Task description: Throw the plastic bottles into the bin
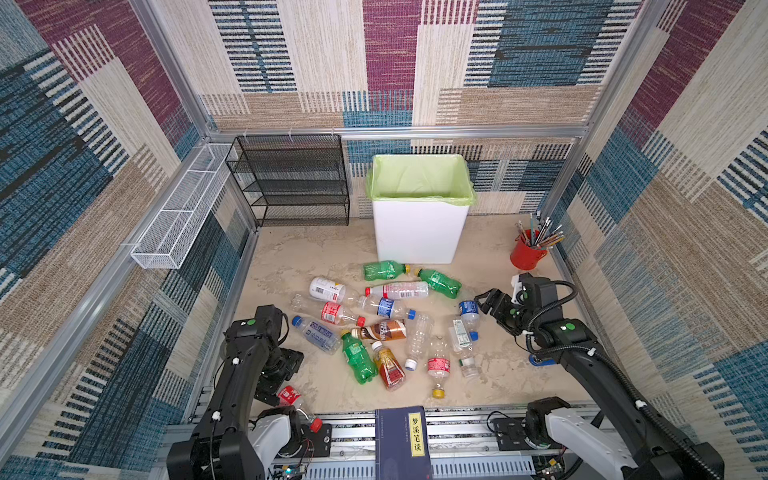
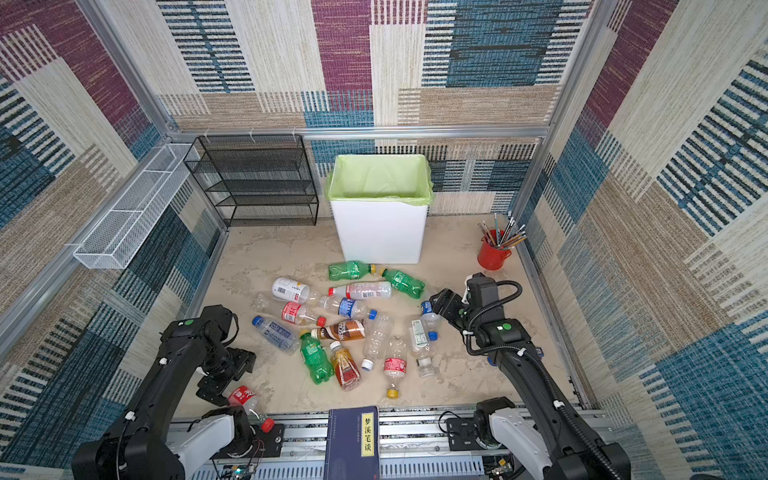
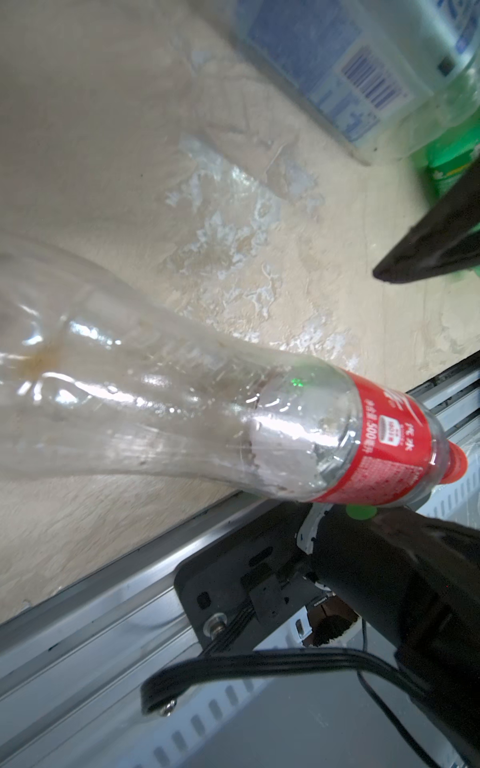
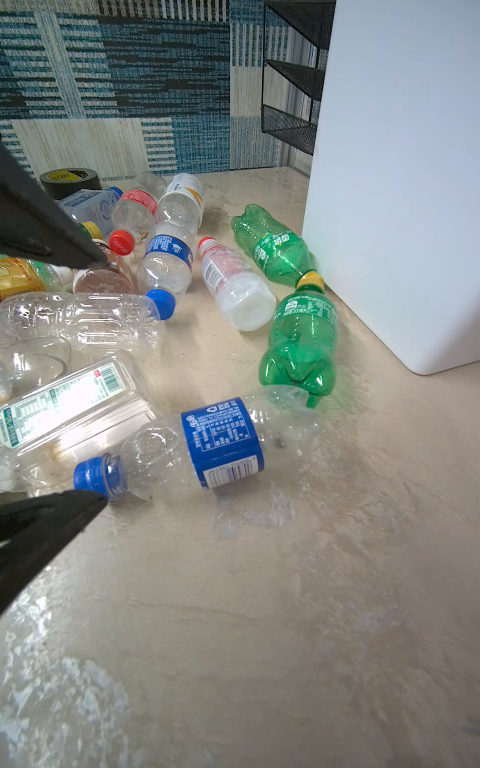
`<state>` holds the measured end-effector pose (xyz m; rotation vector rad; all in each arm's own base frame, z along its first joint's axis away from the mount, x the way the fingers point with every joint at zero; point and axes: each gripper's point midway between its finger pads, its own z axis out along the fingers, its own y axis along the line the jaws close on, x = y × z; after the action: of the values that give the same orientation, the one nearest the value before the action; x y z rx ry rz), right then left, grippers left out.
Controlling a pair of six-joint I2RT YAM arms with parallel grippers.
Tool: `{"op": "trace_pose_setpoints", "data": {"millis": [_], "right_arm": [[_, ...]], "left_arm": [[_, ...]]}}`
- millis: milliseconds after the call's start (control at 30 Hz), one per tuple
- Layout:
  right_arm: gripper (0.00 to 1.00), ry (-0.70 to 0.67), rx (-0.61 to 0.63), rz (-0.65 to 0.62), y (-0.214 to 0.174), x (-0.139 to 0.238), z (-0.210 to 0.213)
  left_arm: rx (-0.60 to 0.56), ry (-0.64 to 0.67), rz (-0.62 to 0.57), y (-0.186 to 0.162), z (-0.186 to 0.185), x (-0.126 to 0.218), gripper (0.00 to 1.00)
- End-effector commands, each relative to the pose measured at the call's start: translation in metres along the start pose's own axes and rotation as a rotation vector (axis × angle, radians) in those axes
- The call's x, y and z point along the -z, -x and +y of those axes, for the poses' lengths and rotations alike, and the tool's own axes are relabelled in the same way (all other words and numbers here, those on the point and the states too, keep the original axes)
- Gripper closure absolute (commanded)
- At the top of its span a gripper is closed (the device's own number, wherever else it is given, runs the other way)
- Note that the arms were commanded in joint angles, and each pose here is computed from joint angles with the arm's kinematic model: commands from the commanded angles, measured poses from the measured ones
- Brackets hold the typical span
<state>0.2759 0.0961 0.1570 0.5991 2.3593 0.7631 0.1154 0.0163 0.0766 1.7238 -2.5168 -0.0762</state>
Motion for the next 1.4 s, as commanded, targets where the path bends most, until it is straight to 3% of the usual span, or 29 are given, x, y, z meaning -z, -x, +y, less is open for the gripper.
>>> {"op": "trace_pose_setpoints", "data": {"millis": [0,500,733,1133,1367], "right_arm": [[0.16,0.017,0.015,-0.034,0.008,0.000,0.005],[0.16,0.021,0.014,-0.049,0.008,0.001,0.003],[0.17,0.033,0.011,-0.086,0.010,0.008,0.003],[0.17,0.028,0.008,-0.087,0.008,0.010,0.001],[0.17,0.030,0.014,-0.082,0.010,0.007,0.003]], "left_arm": [[-0.055,0.013,0.033,-0.004,0.002,-0.003,0.10],[-0.004,0.060,0.105,-0.014,0.010,-0.022,0.11],[0.033,0.028,0.153,-0.024,0.006,-0.041,0.18],[0.032,0.002,0.150,-0.024,0.002,-0.041,0.32],[0.015,-0.001,0.120,-0.018,0.001,-0.034,0.23]]}}
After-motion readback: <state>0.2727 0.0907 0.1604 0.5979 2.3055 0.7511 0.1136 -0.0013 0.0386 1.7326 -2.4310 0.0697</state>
